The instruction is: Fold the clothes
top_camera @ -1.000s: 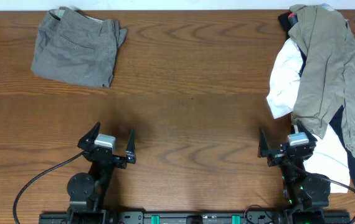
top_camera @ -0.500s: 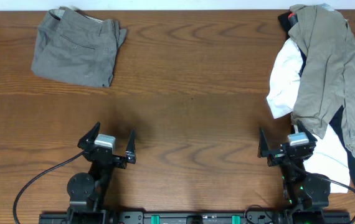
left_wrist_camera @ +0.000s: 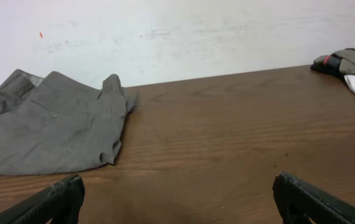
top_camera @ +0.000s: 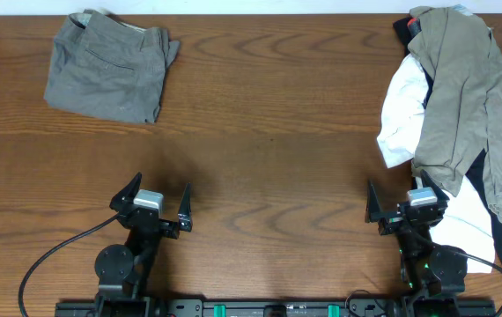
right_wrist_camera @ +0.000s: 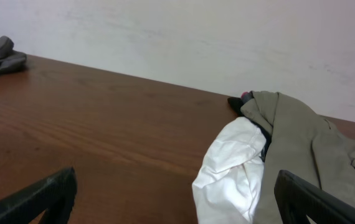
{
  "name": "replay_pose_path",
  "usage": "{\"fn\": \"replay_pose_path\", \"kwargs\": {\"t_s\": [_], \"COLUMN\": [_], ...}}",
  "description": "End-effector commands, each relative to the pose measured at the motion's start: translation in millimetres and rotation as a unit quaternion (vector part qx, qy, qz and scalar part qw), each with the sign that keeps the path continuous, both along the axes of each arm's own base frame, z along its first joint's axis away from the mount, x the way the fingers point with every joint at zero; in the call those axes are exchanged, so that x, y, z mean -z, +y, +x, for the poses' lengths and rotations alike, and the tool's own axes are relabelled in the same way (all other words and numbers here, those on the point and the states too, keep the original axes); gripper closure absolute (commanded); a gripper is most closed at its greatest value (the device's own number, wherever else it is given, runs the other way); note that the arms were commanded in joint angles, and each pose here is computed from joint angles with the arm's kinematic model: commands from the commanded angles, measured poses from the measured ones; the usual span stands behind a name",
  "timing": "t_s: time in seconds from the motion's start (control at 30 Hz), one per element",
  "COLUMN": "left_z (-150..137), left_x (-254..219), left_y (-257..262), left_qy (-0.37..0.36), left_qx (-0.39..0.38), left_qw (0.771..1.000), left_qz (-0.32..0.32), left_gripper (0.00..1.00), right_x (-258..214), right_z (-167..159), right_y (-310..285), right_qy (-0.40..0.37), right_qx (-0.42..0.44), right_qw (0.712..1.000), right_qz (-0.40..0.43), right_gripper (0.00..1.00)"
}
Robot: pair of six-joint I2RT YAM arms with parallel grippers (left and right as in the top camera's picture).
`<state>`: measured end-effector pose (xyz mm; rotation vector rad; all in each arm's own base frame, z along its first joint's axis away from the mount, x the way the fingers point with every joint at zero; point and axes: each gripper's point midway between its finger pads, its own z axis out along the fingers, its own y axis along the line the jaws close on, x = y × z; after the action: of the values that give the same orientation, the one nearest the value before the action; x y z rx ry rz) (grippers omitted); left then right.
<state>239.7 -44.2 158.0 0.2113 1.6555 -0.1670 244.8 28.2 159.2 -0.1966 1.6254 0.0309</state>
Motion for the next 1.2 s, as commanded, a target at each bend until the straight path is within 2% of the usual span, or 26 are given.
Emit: {"fn": "replay_pose_path", "kwargs": {"t_s": [0.0,0.4,0.73,0.97,1.17], "left_z": [-0.6,-0.9,-0.3,14.5,39.9], "left_x": [14.6,9.1,-16.4,-49.3,-82.1], "left_y": [-3.8,-7.3,-8.2,-9.2,-14.1], "left_qy": [0.017,0.006,-0.001,0.039,0.105], "left_qx": [0.010,0.020,0.023,0.023,0.032], "left_qw": [1.000,1.000,1.000,0.999,0.994], "left_qz": [-0.006,-0.007,-0.008,-0.007,-0.006], "left_gripper": [0.02,0.02,0.02,0.02,0.02], "right_x": [0.2,-3.3,-43.0,-83.4,-120.1], "right_z": [-0.2,-0.4,-2.6,0.2,18.7], "right_y": [-0.1,2.5,2.3,2.5,11.3], "right_qy": [0.000,-0.007,-0.062,-0.065,-0.039], "right_qx": [0.003,-0.005,-0.005,-0.005,-0.027], "right_qw": [1.000,1.000,0.998,0.998,0.999], "right_qz": [0.005,0.008,0.012,0.012,0.011], "right_gripper": [0.01,0.01,0.01,0.01,0.01]}}
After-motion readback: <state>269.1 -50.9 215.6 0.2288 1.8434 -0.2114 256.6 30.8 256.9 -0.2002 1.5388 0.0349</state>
